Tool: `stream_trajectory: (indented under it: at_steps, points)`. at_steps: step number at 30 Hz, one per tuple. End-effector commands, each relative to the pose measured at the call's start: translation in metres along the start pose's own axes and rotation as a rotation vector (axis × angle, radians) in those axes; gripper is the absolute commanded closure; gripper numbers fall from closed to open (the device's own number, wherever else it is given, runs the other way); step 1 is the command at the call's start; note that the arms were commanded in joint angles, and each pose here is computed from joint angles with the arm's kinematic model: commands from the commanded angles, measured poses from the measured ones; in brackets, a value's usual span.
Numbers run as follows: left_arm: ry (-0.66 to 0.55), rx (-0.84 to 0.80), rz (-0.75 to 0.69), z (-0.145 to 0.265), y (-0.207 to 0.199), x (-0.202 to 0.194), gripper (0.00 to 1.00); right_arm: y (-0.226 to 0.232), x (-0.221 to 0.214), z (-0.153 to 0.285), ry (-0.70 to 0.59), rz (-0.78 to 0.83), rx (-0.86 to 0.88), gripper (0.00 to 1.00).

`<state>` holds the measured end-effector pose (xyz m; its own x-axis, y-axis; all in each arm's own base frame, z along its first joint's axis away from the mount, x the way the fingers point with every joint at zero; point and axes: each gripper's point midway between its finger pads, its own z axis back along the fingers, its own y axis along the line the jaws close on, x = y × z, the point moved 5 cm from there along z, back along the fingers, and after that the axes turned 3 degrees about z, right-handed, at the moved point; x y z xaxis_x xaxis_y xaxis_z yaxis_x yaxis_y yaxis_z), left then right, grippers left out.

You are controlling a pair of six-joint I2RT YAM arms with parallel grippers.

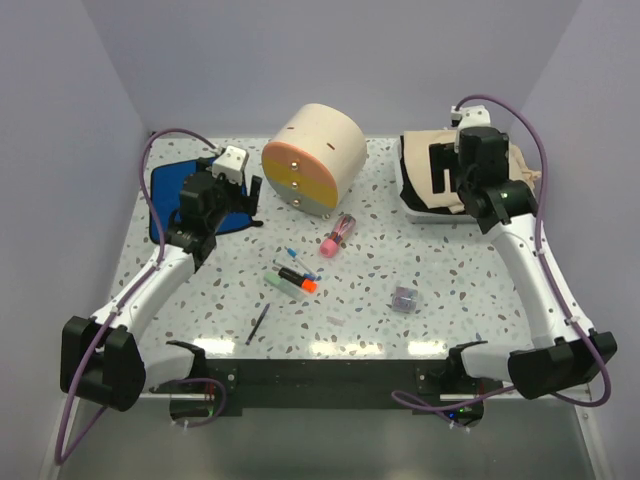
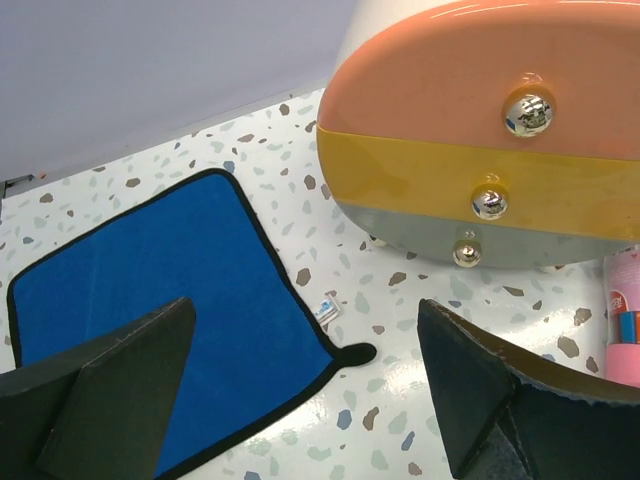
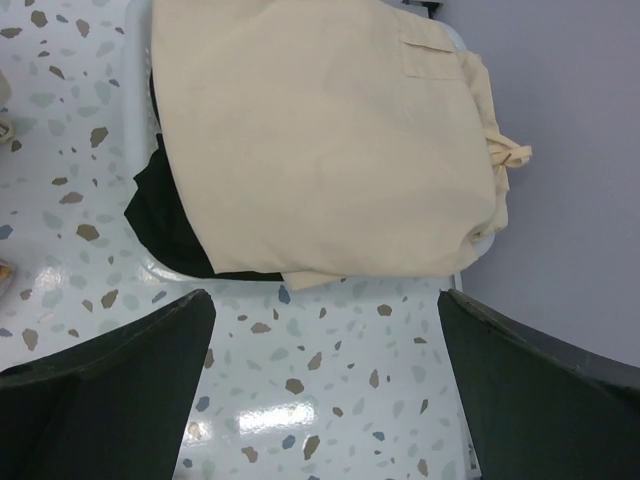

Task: Sort the stationery into containers
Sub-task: Open the drawer in the storage box.

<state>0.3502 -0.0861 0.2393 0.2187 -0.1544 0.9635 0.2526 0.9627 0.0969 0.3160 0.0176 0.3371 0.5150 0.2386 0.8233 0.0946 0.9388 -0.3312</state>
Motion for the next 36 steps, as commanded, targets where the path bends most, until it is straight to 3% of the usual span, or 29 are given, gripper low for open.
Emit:
stream_trajectory:
  at_steps: [1, 4, 10, 13, 16, 18, 19, 20, 25, 30, 31, 33, 36]
  points:
    - [-0.063, -0.012, -0.004, -0.001, 0.0, 0.012, 0.02, -0.002, 0.008, 0.005, -0.033, -0.013, 0.01, 0.01]
    - [-0.06, -0.009, -0.004, 0.0, 0.001, 0.01, 0.02, 0.005, 0.012, 0.006, -0.094, 0.002, 0.075, 0.01]
    - [-0.06, 0.097, 0.017, 0.003, 0.013, 0.003, 0.0, 0.038, 0.004, 0.026, -0.297, 0.12, 0.387, 0.01]
    - [-0.04, 0.066, 0.033, 0.003, 0.006, -0.006, 0.0, 0.066, 0.001, 0.015, -0.274, 0.046, 0.531, 0.01]
    - [-0.032, -0.04, 0.012, 0.007, -0.024, -0.017, 0.0, 0.081, 0.009, -0.011, -0.194, -0.001, 0.546, 0.01]
    - [-0.104, -0.034, 0.022, 0.01, -0.032, -0.012, 0.0, 0.088, 0.023, -0.028, -0.187, 0.01, 0.547, 0.01]
    - [-0.096, -0.065, 0.034, 0.013, -0.044, -0.029, 0.0, 0.091, 0.029, -0.034, -0.196, 0.012, 0.559, 0.01]
    - [-0.17, -0.078, 0.05, 0.014, -0.05, -0.022, 0.01, 0.093, 0.041, -0.036, -0.223, 0.012, 0.566, 0.01]
    - [-0.215, -0.174, 0.031, 0.014, -0.084, -0.056, 0.13, 0.114, 0.059, -0.074, -0.206, 0.008, 0.597, 0.01]
    - [-0.269, -0.183, 0.019, 0.001, -0.094, -0.054, 0.19, 0.127, 0.072, -0.099, -0.228, -0.01, 0.612, 0.02]
    - [-0.278, -0.191, 0.015, -0.002, -0.095, -0.05, 0.15, 0.131, 0.073, -0.103, -0.226, -0.013, 0.617, 0.02]
    - [-0.288, -0.198, 0.024, -0.007, -0.098, -0.051, 0.14, 0.137, 0.076, -0.114, -0.226, -0.027, 0.629, 0.02]
    - [-0.298, -0.266, 0.01, -0.014, -0.109, -0.059, 0.23, 0.147, 0.076, -0.13, -0.219, -0.05, 0.644, 0.02]
